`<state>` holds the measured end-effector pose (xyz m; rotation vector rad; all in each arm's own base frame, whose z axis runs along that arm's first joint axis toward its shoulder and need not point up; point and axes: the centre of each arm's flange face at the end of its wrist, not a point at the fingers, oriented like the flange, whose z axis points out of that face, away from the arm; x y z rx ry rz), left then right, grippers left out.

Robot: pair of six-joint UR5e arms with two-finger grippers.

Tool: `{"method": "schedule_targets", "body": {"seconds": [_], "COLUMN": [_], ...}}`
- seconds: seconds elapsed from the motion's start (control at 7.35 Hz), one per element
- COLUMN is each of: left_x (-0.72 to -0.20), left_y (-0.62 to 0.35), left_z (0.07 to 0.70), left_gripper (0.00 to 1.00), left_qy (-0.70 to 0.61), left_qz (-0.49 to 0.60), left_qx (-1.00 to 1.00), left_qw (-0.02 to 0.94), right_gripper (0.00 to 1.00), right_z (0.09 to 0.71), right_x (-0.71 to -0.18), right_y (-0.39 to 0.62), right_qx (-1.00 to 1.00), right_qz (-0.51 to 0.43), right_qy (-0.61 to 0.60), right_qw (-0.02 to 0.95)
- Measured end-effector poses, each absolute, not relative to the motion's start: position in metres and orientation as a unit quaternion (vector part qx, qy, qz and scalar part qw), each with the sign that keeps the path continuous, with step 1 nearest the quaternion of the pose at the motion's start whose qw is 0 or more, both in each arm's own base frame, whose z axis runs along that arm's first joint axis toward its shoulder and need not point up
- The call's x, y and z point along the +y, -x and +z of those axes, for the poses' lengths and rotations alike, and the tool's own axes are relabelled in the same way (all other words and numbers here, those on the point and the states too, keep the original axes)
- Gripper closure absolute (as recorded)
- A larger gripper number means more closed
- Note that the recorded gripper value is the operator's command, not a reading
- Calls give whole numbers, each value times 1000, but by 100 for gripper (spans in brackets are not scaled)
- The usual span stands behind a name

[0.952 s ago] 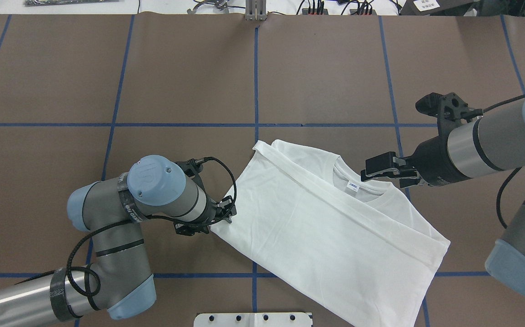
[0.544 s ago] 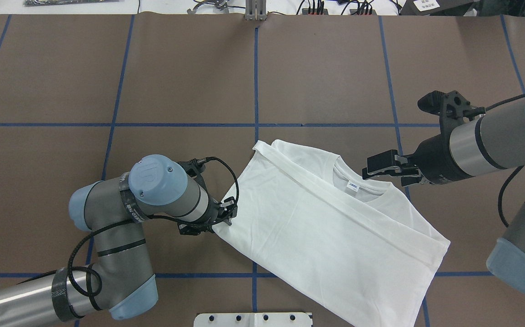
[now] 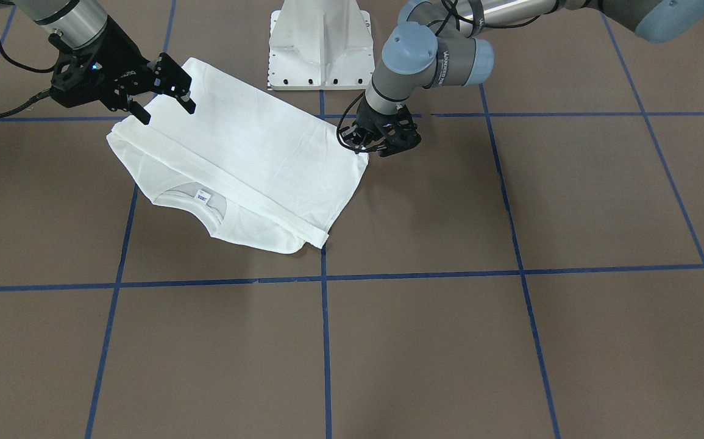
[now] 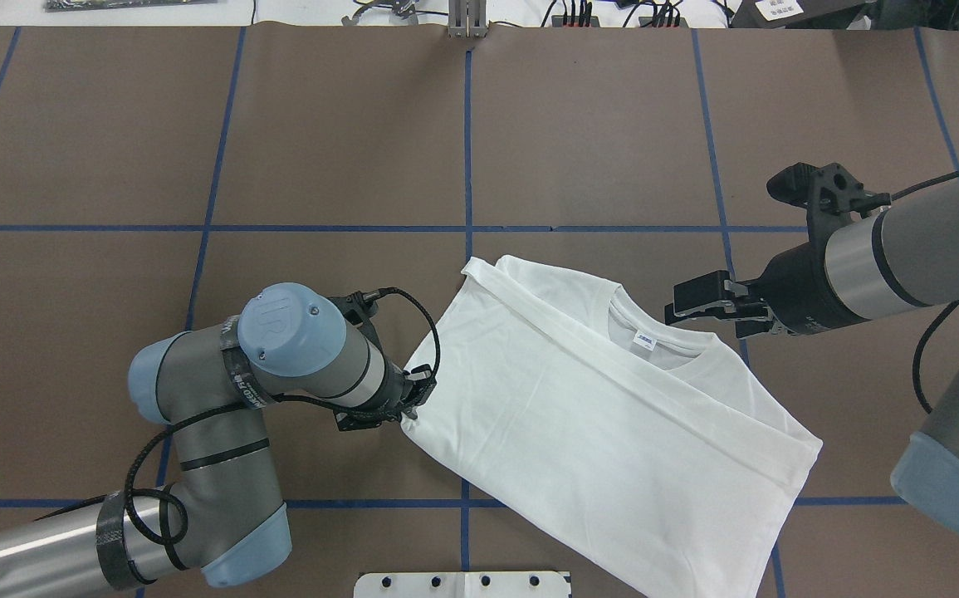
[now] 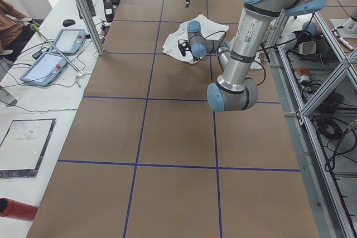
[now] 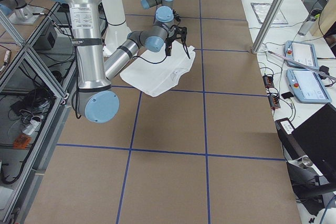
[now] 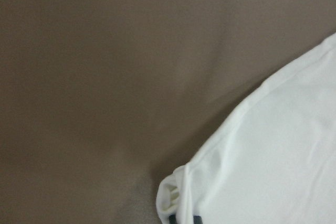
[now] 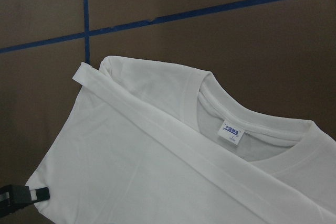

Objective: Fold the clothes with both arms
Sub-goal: 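Drag the shirt corner with the left gripper away from the robot, rotating it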

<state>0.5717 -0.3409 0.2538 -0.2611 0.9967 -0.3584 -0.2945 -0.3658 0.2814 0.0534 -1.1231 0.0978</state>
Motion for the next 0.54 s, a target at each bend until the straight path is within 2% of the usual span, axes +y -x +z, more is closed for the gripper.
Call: {"method": "schedule_targets", "body": {"seconds": [0.54], "left_x": [-410], "left_y": [-533], "left_z": [263], "left_gripper": [100], "left_qy": [85], "left_qz": [-210], "left_qx": [470], "left_qw": [853], "right_gripper": [0], "right_z": [284], "right_x": [-367], "right_y": [295], "right_qx": [-530], "right_qz": [48], "right_qy": [-24], "right_qw": [846]}}
